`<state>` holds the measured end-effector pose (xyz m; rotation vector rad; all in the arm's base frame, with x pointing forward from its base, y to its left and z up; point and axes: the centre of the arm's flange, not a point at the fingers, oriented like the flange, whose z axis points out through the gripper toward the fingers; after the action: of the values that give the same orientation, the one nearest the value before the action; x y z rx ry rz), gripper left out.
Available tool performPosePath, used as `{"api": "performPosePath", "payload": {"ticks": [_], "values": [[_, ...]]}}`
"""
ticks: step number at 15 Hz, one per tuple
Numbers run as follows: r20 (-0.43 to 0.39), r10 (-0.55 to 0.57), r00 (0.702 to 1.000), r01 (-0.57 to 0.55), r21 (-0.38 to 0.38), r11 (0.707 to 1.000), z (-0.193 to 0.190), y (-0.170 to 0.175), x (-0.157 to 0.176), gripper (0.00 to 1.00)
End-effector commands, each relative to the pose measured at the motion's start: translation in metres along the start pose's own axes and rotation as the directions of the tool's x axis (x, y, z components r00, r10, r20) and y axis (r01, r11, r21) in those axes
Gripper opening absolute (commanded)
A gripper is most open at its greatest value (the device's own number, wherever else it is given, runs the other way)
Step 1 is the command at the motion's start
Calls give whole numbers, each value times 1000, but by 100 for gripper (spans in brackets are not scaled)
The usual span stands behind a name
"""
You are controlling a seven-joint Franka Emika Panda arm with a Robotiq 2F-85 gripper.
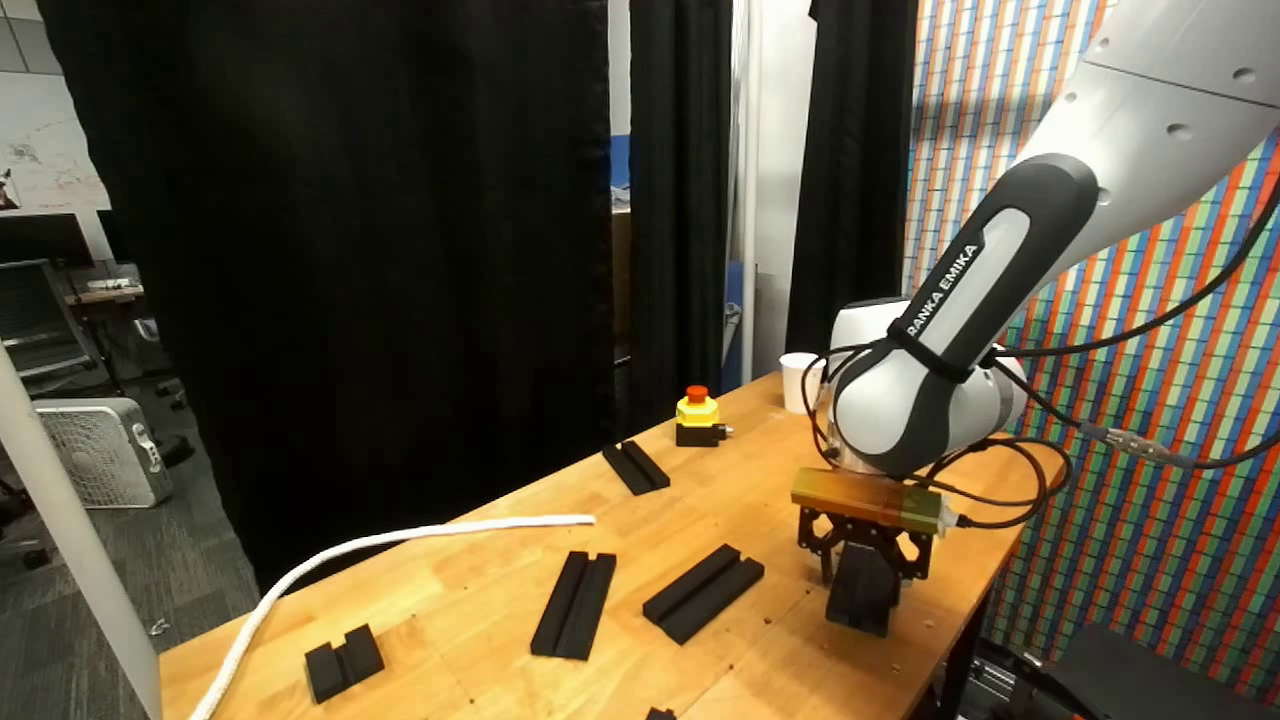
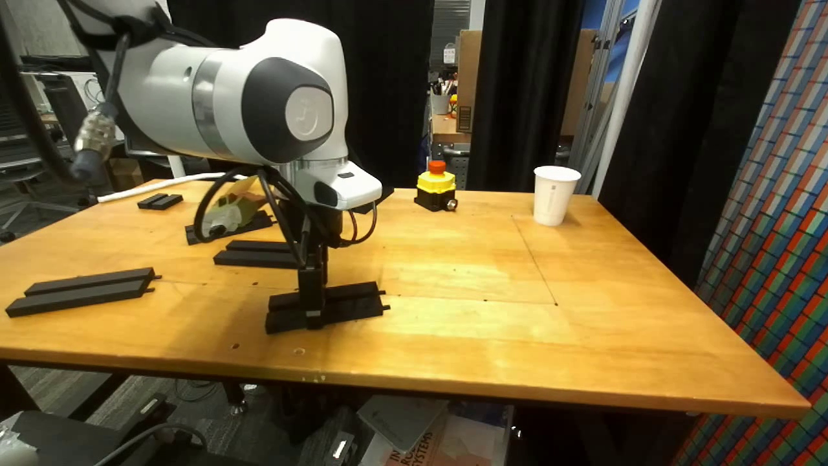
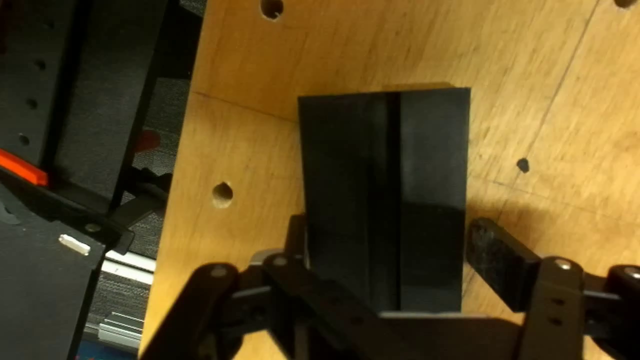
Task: Arrange the black objects on the table
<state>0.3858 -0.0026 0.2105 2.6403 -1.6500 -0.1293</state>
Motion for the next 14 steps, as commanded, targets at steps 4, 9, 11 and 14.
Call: {"api": "performPosePath", "payload": {"ticks": [4, 9, 11, 14], "values": [[-8, 9, 1000, -9, 61, 998, -1, 6, -12, 45], [-32, 16, 999, -13, 83, 996, -10, -4, -8, 45], [-39, 15, 999, -12, 82, 997, -14, -6, -3, 45], [-52, 8, 999, -4, 88, 996, -18, -12, 3, 45]]}}
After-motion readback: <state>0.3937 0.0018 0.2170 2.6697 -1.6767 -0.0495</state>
